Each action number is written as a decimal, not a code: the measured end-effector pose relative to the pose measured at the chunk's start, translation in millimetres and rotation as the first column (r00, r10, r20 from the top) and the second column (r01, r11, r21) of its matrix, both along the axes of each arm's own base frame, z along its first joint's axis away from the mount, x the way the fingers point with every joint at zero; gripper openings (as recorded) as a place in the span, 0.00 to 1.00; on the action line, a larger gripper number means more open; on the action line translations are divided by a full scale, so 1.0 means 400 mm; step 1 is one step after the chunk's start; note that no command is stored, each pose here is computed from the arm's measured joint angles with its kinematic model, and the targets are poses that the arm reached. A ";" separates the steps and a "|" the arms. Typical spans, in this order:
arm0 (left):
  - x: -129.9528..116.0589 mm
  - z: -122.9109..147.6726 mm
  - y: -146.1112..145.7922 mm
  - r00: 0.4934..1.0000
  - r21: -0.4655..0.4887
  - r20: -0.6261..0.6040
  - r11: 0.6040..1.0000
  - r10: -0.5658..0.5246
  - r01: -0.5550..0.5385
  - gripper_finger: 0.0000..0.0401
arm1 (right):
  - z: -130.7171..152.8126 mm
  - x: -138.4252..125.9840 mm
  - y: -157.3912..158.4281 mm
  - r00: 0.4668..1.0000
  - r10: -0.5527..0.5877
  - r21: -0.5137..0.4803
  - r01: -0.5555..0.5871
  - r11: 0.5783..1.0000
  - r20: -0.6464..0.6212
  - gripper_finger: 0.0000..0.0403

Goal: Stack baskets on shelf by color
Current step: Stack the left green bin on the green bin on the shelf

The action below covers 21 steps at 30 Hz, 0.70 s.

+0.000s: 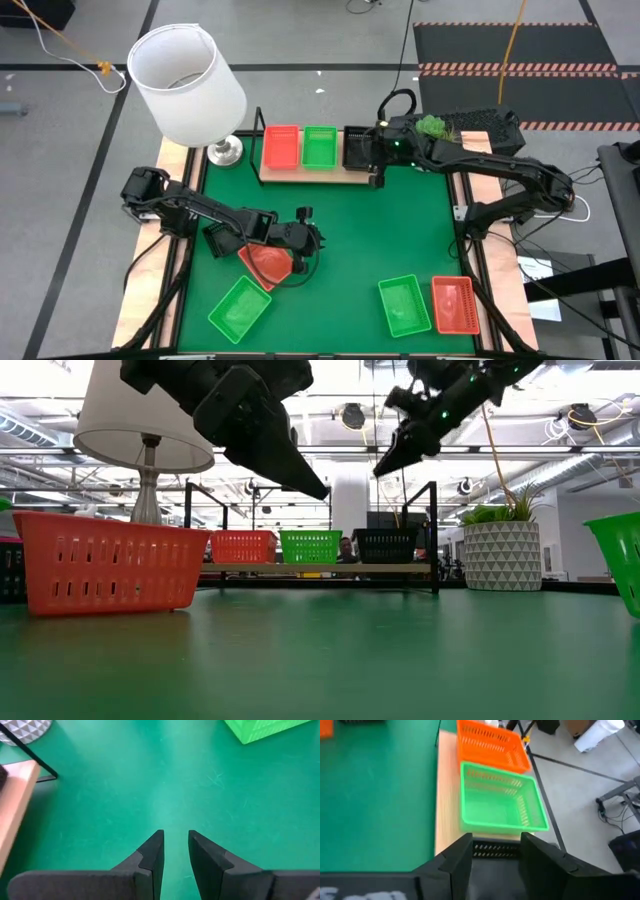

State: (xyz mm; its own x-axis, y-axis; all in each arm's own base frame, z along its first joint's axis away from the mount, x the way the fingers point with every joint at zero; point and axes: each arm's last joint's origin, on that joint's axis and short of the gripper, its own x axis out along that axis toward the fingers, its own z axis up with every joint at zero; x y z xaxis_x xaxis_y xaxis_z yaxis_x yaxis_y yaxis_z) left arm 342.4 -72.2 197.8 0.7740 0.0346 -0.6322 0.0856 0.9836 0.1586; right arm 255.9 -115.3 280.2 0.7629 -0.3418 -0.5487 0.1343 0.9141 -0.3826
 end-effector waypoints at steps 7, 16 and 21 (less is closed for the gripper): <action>-0.002 -0.002 -0.003 1.000 -0.022 -0.015 1.000 -0.017 0.017 0.22 | 0.044 -0.024 0.080 0.998 0.023 0.092 -0.029 0.995 0.064 0.40; -0.013 -0.011 -0.010 0.998 -0.011 -0.065 1.000 -0.027 0.027 0.22 | 0.067 -0.053 0.212 0.996 0.053 0.239 -0.068 0.969 0.069 0.40; -0.047 0.023 -0.021 0.994 -0.009 -0.098 0.999 -0.044 0.043 0.22 | 0.061 -0.054 0.286 0.997 0.067 0.239 -0.075 0.968 0.040 0.40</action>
State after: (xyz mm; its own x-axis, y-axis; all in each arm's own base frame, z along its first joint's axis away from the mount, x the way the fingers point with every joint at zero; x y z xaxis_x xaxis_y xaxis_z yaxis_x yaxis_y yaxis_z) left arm 323.5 -80.4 206.9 0.7090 -0.0025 -0.7052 0.1433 0.9797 0.1405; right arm 234.2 -0.8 304.5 0.7983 -0.1471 -0.5840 0.0742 0.9864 -0.1470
